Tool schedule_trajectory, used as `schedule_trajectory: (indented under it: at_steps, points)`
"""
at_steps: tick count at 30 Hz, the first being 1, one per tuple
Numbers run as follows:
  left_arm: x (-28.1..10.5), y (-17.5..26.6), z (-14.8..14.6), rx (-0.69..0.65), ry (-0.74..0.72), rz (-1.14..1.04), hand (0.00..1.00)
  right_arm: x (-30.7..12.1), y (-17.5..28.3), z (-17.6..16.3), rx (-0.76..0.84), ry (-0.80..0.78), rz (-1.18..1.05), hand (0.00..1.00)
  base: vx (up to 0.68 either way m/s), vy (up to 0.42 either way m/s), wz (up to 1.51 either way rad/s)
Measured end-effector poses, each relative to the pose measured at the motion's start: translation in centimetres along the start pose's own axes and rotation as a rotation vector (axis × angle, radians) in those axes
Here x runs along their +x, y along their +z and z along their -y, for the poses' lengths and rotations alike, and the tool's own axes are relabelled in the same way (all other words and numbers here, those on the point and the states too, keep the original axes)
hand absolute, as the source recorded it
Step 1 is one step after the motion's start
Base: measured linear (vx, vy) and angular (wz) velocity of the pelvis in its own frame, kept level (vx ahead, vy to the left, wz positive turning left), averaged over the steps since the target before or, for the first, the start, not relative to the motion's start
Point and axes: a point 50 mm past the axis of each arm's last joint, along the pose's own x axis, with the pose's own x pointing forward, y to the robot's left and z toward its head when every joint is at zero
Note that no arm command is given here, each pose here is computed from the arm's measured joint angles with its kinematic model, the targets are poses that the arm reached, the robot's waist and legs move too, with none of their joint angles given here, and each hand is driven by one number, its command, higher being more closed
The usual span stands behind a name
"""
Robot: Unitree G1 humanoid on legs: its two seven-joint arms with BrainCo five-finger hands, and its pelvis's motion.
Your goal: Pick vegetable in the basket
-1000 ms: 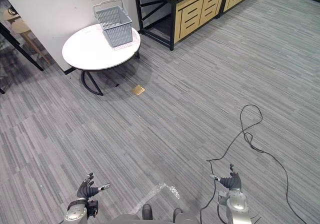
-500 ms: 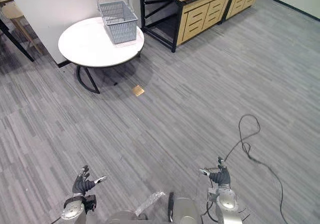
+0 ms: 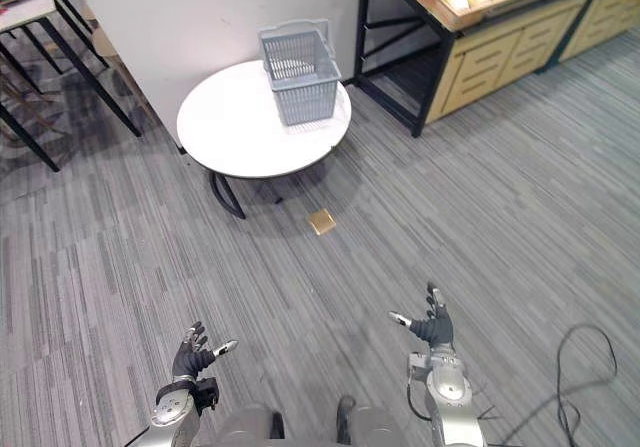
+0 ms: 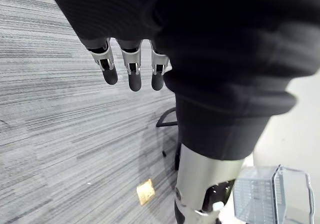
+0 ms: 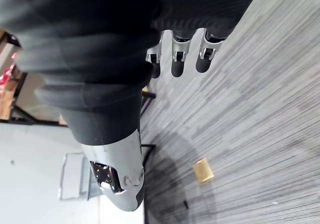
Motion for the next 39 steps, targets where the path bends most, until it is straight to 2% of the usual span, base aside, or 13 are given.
schedule_trajectory:
  at_steps: [5,8,11,13,15,17,21,28,31,34,39]
  points:
    - [0.2,-0.5,0.1,0.059,-0.029,-0.029,0.00,-0.1,-0.1,-0.6,-0.027,0.014,-0.006,0.00,0.79,0.311,0.05]
    - [0.3,-0.7,-0.3,0.100,-0.028,-0.044,0.00,1.0,2.2,-2.4,-0.058,0.071,0.084,0.00,0.62,0.082,-0.16]
    - [0.8,-0.3,-0.7,0.129,-0.031,-0.027,0.00,1.2,6.3,-3.5,-0.121,0.126,0.277,0.00,0.57,-0.016,0.08]
    - [1.2,-0.3,-1.0,0.148,-0.027,-0.033,0.00,1.8,7.7,-3.5,-0.180,0.134,0.341,0.00,0.53,-0.134,0.48]
    - [1.4,-0.8,-1.4,0.198,-0.035,-0.061,0.00,2.5,9.7,-2.4,-0.309,0.116,0.432,0.00,0.63,-0.240,0.61]
    - [1.4,-1.2,-0.5,0.199,-0.055,-0.078,0.00,2.8,11.7,-1.4,-0.412,0.084,0.517,0.00,0.42,-0.170,0.22]
    - [1.3,-1.3,-0.5,0.218,-0.062,-0.071,0.00,2.4,14.6,-0.5,-0.586,0.043,0.671,0.00,0.35,-0.208,0.67]
    - [-0.5,-4.1,-0.9,0.247,-0.078,-0.161,0.00,2.4,16.7,-3.7,-0.759,0.177,0.825,0.00,0.21,-0.121,0.27]
    - [-1.1,-4.9,-0.9,0.249,-0.087,-0.185,0.00,3.3,17.3,-2.9,-0.886,0.189,0.828,0.00,0.25,0.067,0.12]
    - [-0.7,-4.6,-0.7,0.255,-0.095,-0.179,0.00,4.1,18.0,-3.0,-0.937,0.186,0.835,0.00,0.17,0.114,0.00]
    - [-0.1,-3.8,-0.3,0.269,-0.121,-0.147,0.00,5.5,23.6,-4.7,-1.025,0.138,0.971,0.00,0.05,0.109,-0.07]
